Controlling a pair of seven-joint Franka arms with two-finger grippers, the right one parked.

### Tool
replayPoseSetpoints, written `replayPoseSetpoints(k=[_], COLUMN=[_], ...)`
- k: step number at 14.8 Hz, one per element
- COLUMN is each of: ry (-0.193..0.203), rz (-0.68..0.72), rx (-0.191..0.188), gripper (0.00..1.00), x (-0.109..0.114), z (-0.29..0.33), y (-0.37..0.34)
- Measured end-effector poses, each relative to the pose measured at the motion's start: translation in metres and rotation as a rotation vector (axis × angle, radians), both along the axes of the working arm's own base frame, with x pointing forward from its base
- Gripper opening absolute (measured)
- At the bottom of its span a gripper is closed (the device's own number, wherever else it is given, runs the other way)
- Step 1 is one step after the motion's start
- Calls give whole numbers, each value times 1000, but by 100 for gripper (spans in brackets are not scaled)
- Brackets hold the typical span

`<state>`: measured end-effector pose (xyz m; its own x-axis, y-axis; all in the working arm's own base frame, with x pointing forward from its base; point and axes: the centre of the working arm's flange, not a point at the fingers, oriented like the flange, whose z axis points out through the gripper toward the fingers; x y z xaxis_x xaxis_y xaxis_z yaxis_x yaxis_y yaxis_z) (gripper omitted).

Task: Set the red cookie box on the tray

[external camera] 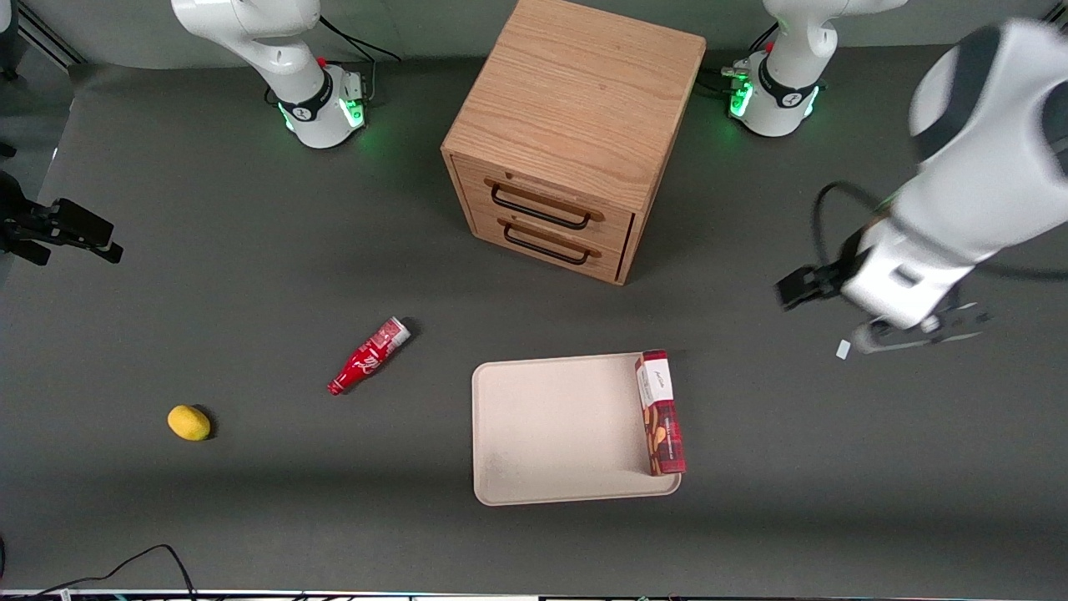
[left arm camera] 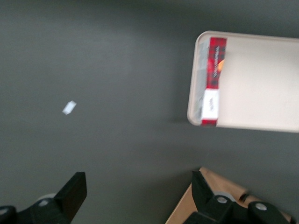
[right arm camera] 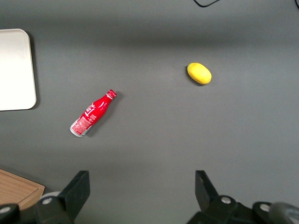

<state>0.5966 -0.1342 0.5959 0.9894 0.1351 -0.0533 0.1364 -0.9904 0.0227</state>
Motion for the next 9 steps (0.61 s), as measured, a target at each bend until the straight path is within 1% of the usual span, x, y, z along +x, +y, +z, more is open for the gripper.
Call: replayPoseSetpoints(k=[3, 4, 6, 9], ry=[42, 49, 46, 44], rz=[-60, -75, -88, -110], rx=[10, 3, -16, -27], gripper=[100, 100, 100, 100], x=[-29, -37, -55, -94], z=[37, 45, 59, 67], y=[49, 64, 95, 130])
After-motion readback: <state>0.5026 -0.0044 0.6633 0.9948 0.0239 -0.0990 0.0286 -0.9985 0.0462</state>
